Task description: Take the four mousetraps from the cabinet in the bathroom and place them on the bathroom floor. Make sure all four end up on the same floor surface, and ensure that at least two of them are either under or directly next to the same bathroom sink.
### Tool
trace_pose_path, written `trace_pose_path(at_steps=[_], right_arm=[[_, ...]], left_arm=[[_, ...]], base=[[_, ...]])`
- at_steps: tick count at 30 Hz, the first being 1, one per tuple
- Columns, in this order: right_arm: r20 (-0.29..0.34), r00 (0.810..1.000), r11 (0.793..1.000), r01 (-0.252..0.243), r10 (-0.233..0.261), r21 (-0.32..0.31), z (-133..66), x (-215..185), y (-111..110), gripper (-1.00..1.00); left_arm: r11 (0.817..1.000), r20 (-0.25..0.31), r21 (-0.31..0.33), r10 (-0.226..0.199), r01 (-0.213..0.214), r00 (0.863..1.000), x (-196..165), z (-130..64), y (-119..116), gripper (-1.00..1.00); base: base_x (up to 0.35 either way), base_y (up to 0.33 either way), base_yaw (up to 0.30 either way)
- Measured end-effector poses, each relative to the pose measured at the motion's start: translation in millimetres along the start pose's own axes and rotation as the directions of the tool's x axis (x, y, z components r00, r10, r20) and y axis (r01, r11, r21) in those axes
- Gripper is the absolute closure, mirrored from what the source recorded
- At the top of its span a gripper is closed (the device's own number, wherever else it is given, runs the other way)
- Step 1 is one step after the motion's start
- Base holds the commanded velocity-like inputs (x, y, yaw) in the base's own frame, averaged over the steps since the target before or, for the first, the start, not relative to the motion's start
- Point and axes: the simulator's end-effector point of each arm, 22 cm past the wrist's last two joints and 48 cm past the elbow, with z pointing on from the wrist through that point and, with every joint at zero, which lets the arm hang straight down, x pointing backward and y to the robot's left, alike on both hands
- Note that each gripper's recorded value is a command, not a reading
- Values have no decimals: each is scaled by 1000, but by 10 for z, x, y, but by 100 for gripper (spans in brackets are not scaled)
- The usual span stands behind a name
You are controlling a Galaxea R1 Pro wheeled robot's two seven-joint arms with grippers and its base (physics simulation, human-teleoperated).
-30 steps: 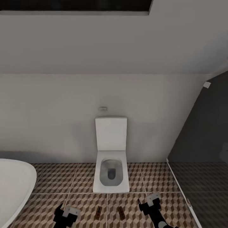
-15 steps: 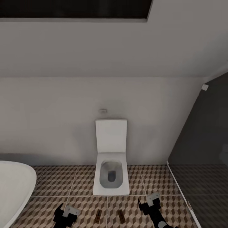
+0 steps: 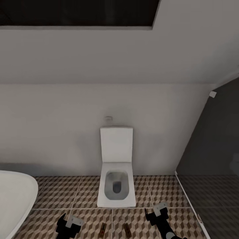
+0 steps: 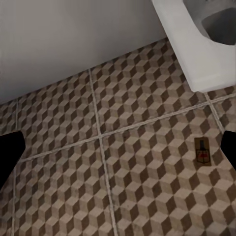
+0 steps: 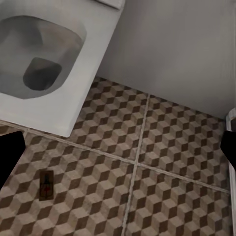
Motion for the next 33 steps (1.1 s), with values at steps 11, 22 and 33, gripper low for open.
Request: trace_pose_path(at_steps=[11, 22, 33], right_arm=[[17, 1000, 1000, 1, -1, 6, -11, -87, -29, -100], [24, 1000, 1000, 0, 0, 7, -19, -150, -19, -100], [-105, 994, 1000, 8, -10, -14, -37, 105, 144, -100]], left_arm=[[1000, 17, -7, -2, 2, 1000, -85, -8, 34, -100], [1000, 33, 4, -11, 11, 999, -192, -25, -81, -100], [1000, -77, 15, 13, -12, 997, 56, -53, -169, -100]], base=[[0, 0, 0], [0, 0, 0], [0, 0, 0]])
